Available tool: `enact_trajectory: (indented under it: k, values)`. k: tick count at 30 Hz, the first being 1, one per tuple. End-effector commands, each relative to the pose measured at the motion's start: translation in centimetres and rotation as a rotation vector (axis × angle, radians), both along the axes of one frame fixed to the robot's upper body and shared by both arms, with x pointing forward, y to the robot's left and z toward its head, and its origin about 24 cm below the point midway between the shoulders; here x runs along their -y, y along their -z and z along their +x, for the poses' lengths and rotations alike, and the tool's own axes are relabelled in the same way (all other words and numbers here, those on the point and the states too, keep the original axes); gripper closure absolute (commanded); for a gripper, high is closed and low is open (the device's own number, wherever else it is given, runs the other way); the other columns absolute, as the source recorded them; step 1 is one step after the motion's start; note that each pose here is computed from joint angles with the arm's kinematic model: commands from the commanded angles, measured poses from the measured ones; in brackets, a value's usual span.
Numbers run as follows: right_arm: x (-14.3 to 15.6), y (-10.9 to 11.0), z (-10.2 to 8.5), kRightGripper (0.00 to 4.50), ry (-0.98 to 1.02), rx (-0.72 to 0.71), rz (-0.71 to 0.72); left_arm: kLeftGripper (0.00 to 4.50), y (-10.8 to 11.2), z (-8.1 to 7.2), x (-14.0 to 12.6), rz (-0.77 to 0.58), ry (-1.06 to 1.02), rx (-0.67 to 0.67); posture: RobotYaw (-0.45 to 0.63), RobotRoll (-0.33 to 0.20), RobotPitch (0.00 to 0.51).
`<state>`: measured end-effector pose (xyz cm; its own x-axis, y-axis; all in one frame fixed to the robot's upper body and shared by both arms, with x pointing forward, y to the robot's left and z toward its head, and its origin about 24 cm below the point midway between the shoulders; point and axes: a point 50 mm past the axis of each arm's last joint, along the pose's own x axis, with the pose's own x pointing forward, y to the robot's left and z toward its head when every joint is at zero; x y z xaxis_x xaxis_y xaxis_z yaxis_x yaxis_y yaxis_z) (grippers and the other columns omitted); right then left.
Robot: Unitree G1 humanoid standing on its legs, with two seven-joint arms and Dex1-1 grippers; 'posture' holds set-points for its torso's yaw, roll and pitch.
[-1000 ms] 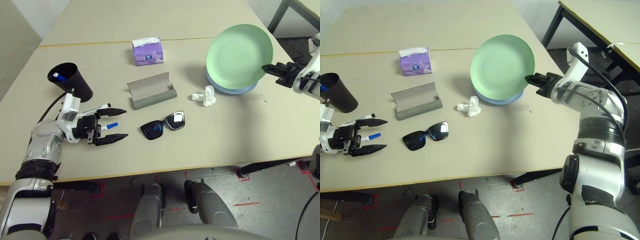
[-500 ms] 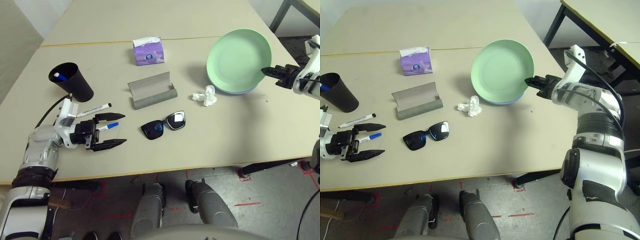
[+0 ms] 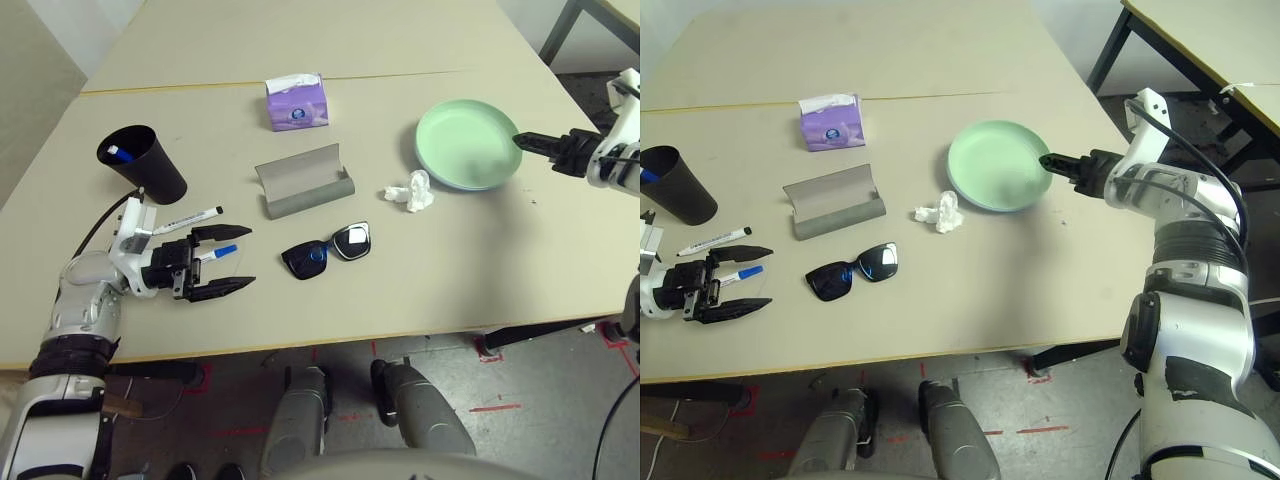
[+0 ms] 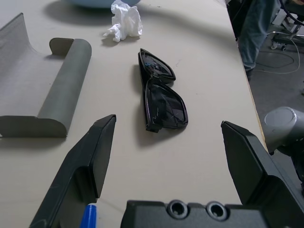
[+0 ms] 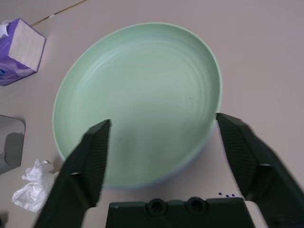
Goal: Organize and tidy the items on the table.
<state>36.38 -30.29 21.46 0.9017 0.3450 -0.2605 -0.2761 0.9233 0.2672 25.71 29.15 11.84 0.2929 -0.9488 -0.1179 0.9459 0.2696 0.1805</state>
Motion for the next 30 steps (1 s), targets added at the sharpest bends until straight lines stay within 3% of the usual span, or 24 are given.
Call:
enact_trajectory:
  k: [1, 5, 9, 12, 15, 20, 30]
  values:
    - [0.2, -1.0, -0.8, 0.06, -0.043, 0.016, -0.022, 0.0, 0.2, -0.3, -0.3, 0.01, -0.008, -0.007, -0.06, 0.0, 0.226]
    - [-0.9, -1.3, -4.0, 0.06, -0.204, 0.047, -0.118, 0.0, 0.0, -0.2, -0.6, 0.014, -0.022, -0.003, -0.07, 0.0, 0.229]
    - [-2.0, -1.0, -8.9, 0.06, -0.289, 0.036, -0.207, 0.0, 0.0, -0.1, -0.9, 0.017, -0.037, -0.003, -0.09, 0.0, 0.232]
    - [-3.3, -0.6, -12.2, 0.06, -0.336, 0.025, -0.225, 0.0, 0.0, 0.0, -1.1, 0.022, -0.042, -0.007, -0.12, 0.0, 0.234]
    - [-4.5, 0.6, -14.1, 0.06, -0.33, 0.028, -0.217, 0.0, -0.1, 0.2, -1.1, 0.028, -0.044, -0.01, -0.13, 0.0, 0.232]
    - [-5.7, 4.1, -13.7, 0.06, -0.234, 0.054, -0.246, 0.0, -0.2, 0.7, -1.1, 0.031, -0.044, -0.006, -0.13, 0.0, 0.226]
    - [-8.1, 7.8, -8.9, 0.06, -0.136, 0.211, -0.275, 0.0, -1.1, 0.6, -1.7, 0.039, -0.06, 0.016, -0.1, 0.0, 0.212]
